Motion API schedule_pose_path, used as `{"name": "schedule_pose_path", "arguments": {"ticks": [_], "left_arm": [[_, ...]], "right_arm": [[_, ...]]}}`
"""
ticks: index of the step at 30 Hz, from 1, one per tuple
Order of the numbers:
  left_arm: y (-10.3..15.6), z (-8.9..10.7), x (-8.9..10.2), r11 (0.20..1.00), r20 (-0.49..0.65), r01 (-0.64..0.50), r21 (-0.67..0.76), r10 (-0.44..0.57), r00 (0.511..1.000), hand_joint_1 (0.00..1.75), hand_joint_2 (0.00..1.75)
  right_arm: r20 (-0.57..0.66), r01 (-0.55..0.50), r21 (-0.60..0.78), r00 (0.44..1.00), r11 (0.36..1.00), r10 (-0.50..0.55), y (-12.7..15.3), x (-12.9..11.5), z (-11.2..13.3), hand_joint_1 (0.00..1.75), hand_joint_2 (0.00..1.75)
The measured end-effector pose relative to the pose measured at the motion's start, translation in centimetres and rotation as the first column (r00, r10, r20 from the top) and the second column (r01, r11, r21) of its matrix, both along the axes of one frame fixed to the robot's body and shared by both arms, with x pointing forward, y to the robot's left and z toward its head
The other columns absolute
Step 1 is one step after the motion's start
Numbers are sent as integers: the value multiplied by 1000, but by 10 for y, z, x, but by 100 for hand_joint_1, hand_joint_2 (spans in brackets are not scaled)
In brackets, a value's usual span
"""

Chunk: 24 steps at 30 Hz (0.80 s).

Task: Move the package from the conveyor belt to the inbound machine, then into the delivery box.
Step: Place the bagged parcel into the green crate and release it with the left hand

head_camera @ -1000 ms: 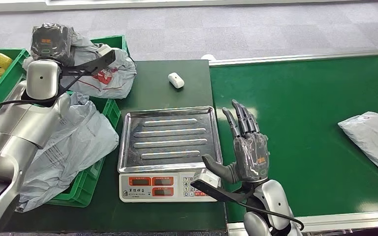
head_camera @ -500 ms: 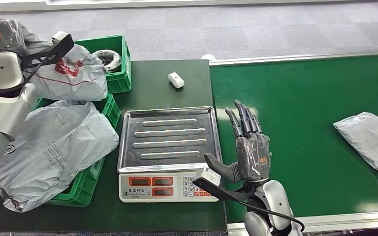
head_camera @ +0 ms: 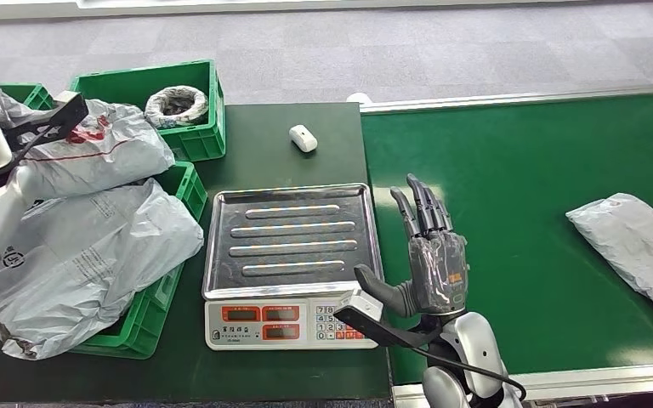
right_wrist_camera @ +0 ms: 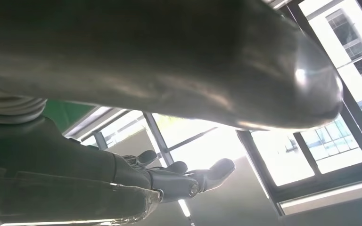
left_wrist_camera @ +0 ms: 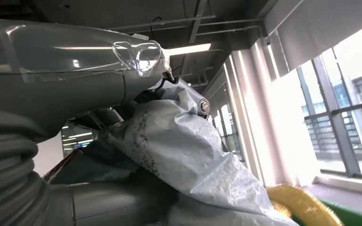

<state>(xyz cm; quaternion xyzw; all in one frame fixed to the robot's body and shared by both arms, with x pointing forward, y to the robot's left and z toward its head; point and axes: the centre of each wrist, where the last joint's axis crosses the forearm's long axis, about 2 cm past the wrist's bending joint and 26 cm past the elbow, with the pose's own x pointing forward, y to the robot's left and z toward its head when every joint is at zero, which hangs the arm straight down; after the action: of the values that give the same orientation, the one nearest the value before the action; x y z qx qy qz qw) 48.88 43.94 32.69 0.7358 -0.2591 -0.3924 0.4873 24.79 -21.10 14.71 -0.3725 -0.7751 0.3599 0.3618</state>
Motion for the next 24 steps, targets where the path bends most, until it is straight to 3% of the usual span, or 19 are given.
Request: {"name": "schedule_pose_path", "arguments": {"ticks": [2, 3, 10, 19, 21, 23, 24], "left_arm": [[4, -11, -3, 999, -36, -25, -21, 25, 999, 38, 175], [6, -17, -5, 999, -54, -37, -31, 35, 998, 5, 175], [11, -58, -17, 993, -127, -70, -90, 59, 990, 0, 175], [10, -66, -19, 990, -135, -74, -120, 57, 989, 0, 175], [10, -66, -19, 989, -125, -63, -131, 46, 991, 0, 87], [7, -66, -18, 980, -54, 23, -198, -34, 998, 0, 0], [4, -64, -18, 960, 22, 115, -256, -113, 993, 0, 0]], "right_arm": [[-4, 5, 6, 1000, 1000, -5, -1, 0, -1, 0, 0], [-5, 9, 9, 1000, 1000, -9, -1, -1, -2, 0, 0], [-21, 28, 4, 999, 1000, -28, 0, -10, -9, 0, 0], [-31, 32, 7, 999, 999, -32, 1, -13, -11, 0, 0], [-31, 33, 7, 999, 999, -32, 1, -13, -11, 0, 0], [-30, 36, 7, 999, 999, -36, 1, -14, -12, 0, 0], [-26, 41, 9, 999, 999, -41, 0, -15, -12, 0, 0]]}}
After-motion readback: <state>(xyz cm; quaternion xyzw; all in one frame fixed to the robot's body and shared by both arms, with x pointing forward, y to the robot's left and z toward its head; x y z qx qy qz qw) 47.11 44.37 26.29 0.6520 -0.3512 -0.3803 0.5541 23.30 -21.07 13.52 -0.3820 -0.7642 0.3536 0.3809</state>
